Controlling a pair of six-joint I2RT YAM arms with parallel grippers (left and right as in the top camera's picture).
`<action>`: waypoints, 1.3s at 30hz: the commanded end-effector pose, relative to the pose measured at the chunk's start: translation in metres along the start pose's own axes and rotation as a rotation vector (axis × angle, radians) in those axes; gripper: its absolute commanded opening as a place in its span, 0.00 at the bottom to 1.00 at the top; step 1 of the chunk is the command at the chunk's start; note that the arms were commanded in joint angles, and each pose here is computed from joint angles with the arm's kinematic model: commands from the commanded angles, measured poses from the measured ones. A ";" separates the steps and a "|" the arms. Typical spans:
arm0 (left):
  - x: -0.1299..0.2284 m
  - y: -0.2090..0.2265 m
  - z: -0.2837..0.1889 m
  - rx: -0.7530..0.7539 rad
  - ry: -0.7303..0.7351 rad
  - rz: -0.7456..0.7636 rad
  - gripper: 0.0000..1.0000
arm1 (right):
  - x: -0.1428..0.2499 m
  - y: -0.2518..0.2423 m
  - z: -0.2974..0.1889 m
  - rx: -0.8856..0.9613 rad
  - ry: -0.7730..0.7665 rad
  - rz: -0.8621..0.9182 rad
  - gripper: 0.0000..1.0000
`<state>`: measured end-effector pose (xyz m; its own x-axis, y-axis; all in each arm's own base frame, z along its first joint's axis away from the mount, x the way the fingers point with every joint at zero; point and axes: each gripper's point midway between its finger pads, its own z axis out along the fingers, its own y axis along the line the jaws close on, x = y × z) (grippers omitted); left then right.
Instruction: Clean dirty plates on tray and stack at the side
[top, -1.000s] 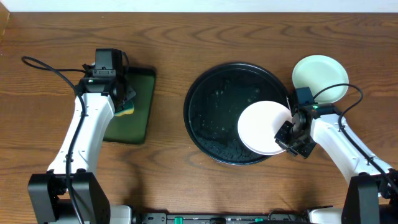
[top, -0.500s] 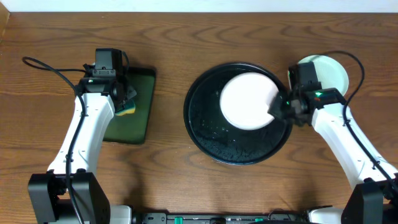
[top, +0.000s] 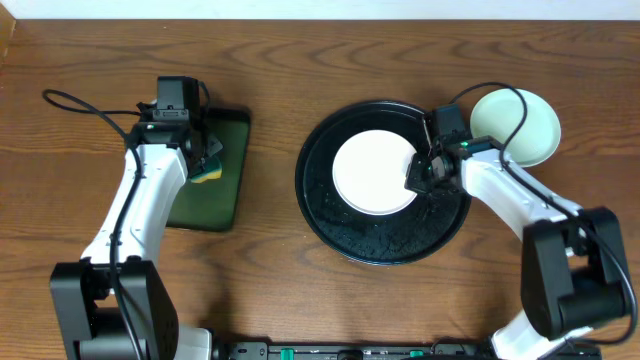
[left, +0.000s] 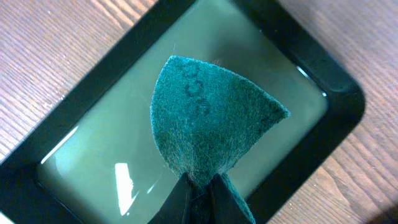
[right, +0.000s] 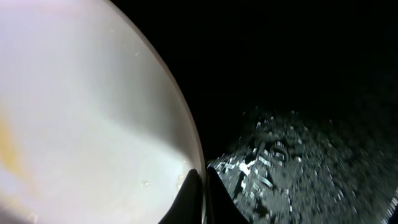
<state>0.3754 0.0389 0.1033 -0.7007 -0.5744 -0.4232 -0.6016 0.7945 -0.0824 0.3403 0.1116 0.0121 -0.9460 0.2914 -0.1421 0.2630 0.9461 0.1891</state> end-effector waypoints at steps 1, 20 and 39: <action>0.000 0.003 0.004 -0.017 -0.002 -0.013 0.08 | -0.005 -0.006 0.007 0.027 -0.004 0.003 0.01; 0.003 0.000 0.046 -0.055 0.020 -0.004 0.08 | -0.013 -0.014 0.006 0.068 -0.046 0.100 0.41; 0.025 0.006 0.082 -0.111 0.100 0.021 0.08 | -0.011 -0.004 0.007 0.015 -0.025 -0.038 0.01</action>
<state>0.3880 0.0409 0.0258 -0.7445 -0.5788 -0.3326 -0.6143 0.7891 0.0018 0.3498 0.1066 0.0086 -0.9281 0.3360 -0.1607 0.3064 0.9341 0.1834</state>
